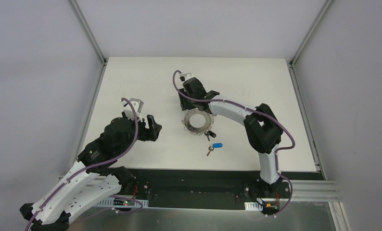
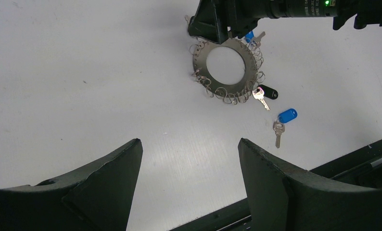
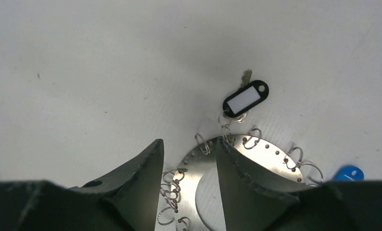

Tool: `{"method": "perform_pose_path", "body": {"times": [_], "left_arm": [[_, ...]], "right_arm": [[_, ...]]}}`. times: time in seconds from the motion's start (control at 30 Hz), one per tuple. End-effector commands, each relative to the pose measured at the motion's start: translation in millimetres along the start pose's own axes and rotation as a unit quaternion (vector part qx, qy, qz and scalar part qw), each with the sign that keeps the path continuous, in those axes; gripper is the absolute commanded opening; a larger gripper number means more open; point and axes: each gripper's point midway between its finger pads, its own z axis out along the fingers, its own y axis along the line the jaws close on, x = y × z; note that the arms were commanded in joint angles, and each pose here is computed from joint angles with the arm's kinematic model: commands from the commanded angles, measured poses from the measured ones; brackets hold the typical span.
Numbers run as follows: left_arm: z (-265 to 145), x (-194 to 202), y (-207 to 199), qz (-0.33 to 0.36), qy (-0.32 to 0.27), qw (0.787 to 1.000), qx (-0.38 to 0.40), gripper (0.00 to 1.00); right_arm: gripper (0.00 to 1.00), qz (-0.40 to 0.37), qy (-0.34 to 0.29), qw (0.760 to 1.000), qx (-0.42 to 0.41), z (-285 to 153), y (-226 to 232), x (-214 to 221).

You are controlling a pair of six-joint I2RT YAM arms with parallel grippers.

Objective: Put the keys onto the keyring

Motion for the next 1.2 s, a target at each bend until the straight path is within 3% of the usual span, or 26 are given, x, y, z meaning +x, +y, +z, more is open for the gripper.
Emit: {"method": "perform_pose_path", "body": {"times": [0.0,0.63,1.17], "left_arm": [[0,-4,-1,-0.006,-0.012,1.000,0.004,0.73],[3,-3,-3,-0.004,-0.006,1.000,0.004,0.73],[4,-2,-1,-0.004,-0.005,1.000,0.000,0.73]], "right_arm": [[0.46,-0.014,0.003,0.999,-0.044,1,19,-11],[0.37,-0.011,0.056,0.998,-0.024,-1,3,35],[0.36,0.004,0.035,0.999,-0.026,14,-1,20]]}}
